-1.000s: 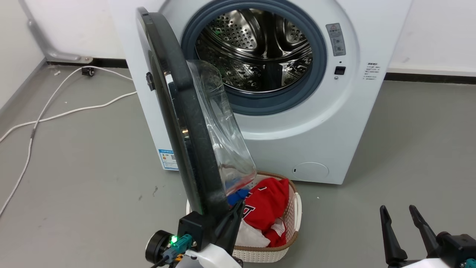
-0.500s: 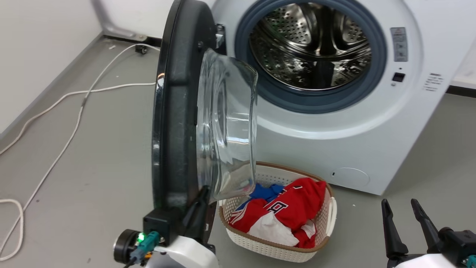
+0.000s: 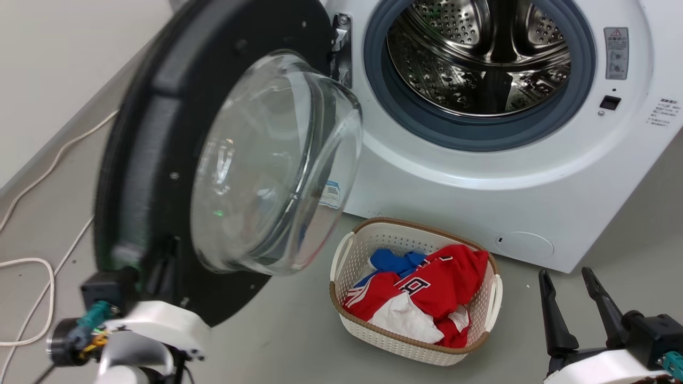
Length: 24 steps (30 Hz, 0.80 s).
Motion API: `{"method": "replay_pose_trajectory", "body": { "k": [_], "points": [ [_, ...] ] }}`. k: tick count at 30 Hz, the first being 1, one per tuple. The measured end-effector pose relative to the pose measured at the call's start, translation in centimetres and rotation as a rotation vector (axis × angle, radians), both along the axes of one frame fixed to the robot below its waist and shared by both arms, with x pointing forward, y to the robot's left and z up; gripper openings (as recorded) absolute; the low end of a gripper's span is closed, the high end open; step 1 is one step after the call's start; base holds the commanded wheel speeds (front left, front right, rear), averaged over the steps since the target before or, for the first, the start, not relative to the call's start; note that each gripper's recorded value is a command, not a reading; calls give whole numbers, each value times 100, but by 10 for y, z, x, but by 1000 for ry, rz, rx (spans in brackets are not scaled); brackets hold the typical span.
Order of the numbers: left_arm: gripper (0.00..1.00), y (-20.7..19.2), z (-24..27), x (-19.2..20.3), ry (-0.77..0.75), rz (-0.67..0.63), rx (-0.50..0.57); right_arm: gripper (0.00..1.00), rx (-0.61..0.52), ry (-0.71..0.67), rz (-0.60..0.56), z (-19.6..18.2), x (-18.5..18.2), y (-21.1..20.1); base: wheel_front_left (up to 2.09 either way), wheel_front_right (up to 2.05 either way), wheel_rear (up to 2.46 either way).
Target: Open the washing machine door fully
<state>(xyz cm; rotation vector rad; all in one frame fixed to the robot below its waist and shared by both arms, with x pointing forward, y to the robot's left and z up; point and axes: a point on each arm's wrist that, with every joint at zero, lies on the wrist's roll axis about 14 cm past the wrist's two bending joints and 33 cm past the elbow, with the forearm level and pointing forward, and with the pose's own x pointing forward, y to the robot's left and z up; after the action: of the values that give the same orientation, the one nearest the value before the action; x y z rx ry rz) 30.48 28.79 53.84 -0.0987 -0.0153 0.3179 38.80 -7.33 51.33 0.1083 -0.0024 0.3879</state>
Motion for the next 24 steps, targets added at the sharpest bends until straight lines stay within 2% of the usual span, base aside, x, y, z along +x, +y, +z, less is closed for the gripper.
{"method": "replay_pose_trajectory", "body": {
  "k": [11,24],
  "points": [
    [0,84,5,21,23,128,63,100,-18,21,-38,-7,7,-12,0,0,0],
    [0,146,3,36,86,177,74,100,-20,39,-49,-14,19,-15,0,0,0]
  ]
}}
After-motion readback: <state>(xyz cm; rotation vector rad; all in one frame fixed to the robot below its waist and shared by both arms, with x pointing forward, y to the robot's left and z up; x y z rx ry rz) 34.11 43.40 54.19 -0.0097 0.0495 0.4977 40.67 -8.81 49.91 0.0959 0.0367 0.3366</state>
